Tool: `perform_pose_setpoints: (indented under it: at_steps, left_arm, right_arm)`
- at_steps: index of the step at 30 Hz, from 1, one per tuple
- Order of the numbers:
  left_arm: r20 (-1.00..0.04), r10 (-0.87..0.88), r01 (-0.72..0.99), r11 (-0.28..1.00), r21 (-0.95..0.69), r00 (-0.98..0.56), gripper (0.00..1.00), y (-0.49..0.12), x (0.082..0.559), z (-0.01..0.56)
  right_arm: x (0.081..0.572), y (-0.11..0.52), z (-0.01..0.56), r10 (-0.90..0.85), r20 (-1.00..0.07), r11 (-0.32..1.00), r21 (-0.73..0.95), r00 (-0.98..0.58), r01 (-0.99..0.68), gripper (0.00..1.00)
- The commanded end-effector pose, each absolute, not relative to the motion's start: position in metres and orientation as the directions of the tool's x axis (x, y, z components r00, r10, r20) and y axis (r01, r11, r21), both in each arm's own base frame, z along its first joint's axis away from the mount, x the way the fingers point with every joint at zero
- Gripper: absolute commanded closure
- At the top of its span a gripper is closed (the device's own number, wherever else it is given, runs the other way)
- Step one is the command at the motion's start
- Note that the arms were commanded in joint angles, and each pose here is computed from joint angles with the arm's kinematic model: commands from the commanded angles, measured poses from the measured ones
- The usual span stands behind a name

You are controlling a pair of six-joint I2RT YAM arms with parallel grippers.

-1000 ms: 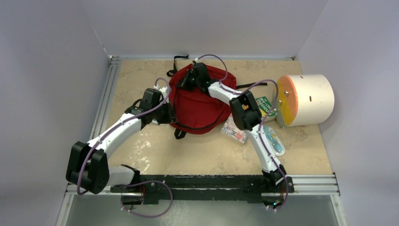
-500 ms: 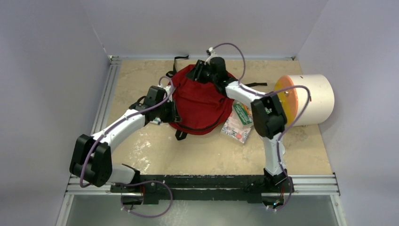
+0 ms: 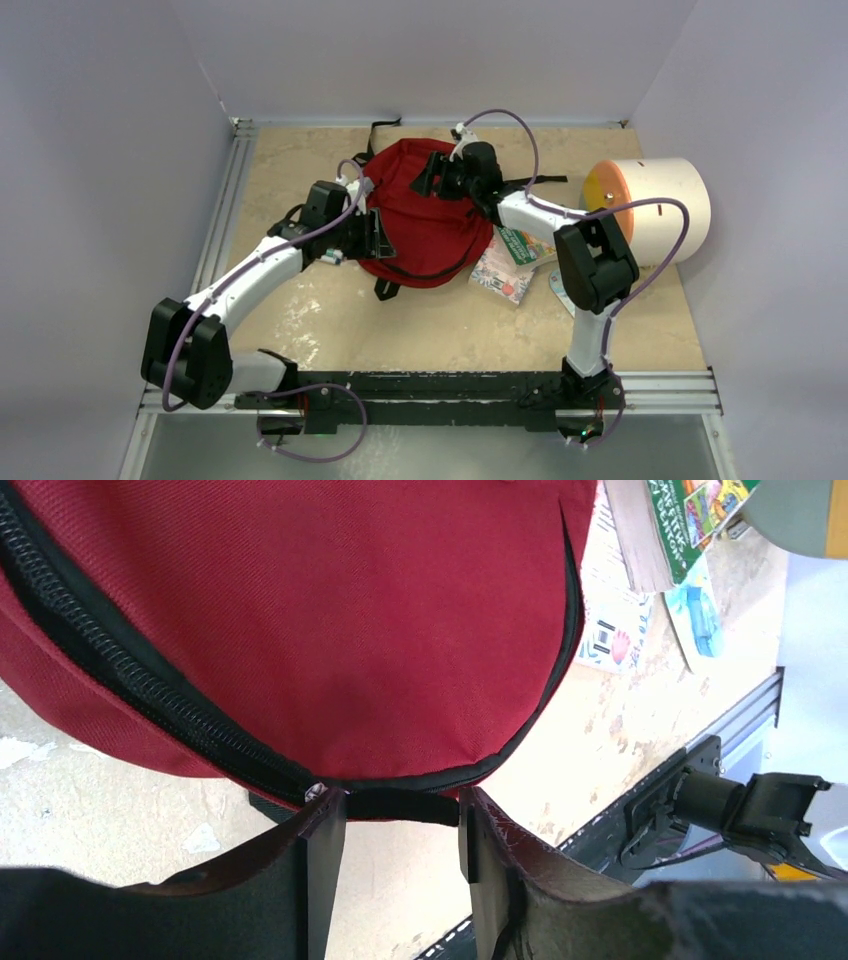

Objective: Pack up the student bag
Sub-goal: Unzip the student bag at the center of the board.

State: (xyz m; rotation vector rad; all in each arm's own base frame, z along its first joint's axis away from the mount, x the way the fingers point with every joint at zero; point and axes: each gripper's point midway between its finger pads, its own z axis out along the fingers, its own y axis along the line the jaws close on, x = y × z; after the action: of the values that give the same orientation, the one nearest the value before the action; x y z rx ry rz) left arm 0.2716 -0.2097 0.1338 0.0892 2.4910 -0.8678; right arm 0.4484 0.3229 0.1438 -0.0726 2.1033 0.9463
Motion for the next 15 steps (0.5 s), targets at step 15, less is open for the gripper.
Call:
perform_pose_setpoints:
  at_steps: [15]
  left_arm:
    - [-0.617, -0.162, 0.289, 0.774, -0.564, -0.77, 0.46, -0.209, 0.293, 0.212]
  right_arm:
    - [0.395, 0.288, 0.204, 0.332, -0.73, 0.703, 0.614, -0.597, -0.36, 0.33]
